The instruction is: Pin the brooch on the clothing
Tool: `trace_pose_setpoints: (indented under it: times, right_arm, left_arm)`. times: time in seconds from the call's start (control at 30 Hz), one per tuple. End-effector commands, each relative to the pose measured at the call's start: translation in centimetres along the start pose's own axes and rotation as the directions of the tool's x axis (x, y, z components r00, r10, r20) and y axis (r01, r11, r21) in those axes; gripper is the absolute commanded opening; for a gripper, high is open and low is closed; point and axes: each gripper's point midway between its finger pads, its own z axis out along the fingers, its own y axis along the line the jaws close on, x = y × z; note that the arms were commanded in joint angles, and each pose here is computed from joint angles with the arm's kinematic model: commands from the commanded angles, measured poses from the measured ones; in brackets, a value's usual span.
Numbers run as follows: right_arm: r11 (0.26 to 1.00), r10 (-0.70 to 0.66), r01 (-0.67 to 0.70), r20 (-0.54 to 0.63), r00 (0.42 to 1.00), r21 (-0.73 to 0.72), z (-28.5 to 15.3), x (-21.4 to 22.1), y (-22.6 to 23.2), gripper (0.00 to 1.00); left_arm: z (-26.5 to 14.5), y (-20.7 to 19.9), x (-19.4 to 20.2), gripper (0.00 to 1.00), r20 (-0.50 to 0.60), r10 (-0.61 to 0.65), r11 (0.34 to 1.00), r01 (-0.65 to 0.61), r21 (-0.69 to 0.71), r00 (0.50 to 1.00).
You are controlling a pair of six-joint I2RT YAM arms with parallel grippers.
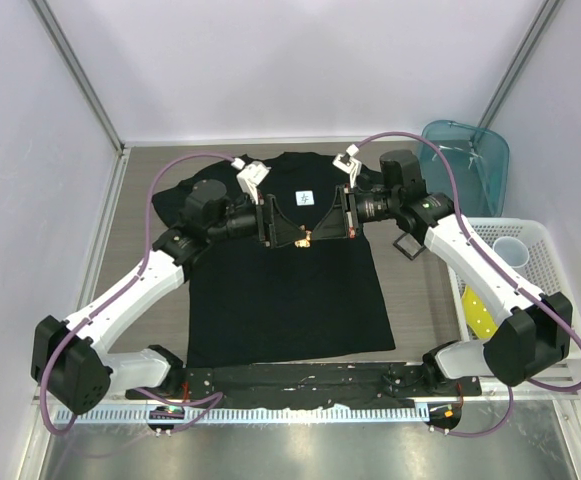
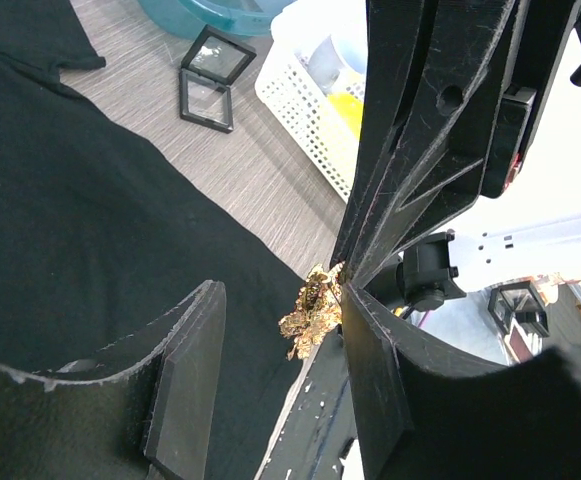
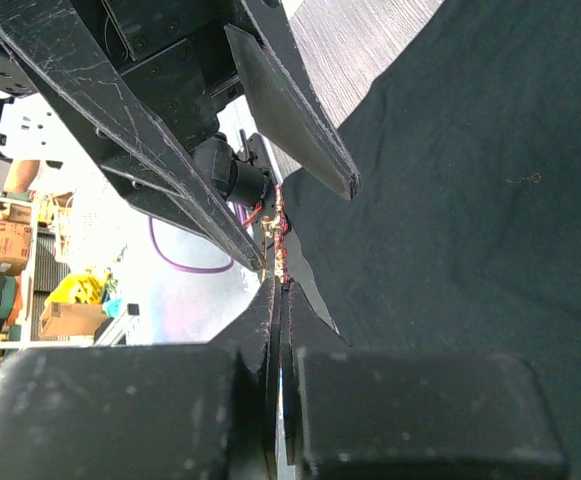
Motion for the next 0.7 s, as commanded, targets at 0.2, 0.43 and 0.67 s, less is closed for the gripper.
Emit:
trace_pose_setpoints:
  times: [0.2, 0.43, 0.67]
  right_arm:
    - [0.998, -0.059, 0.059, 0.039, 0.998, -0.017, -0.5, -0.9, 1.6, 0.01]
    - [0.997, -0.07, 0.07, 0.038, 0.997, -0.018, -0.6, -1.0, 1.7, 0.01]
    - [0.997, -0.08, 0.081, 0.039, 0.996, -0.014, -0.6, -1.2, 1.7, 0.01]
  left_arm:
    - [0.5, 0.7, 0.0, 0.5, 0.023, -0.018, 1.0, 0.019, -0.02, 1.0]
    - [0.5, 1.5, 0.2, 0.34, 0.021, -0.017, 0.998, 0.018, -0.063, 1.0]
    - [0.3, 1.4, 1.0, 0.27, -0.009, -0.027, 0.998, 0.026, -0.049, 1.0]
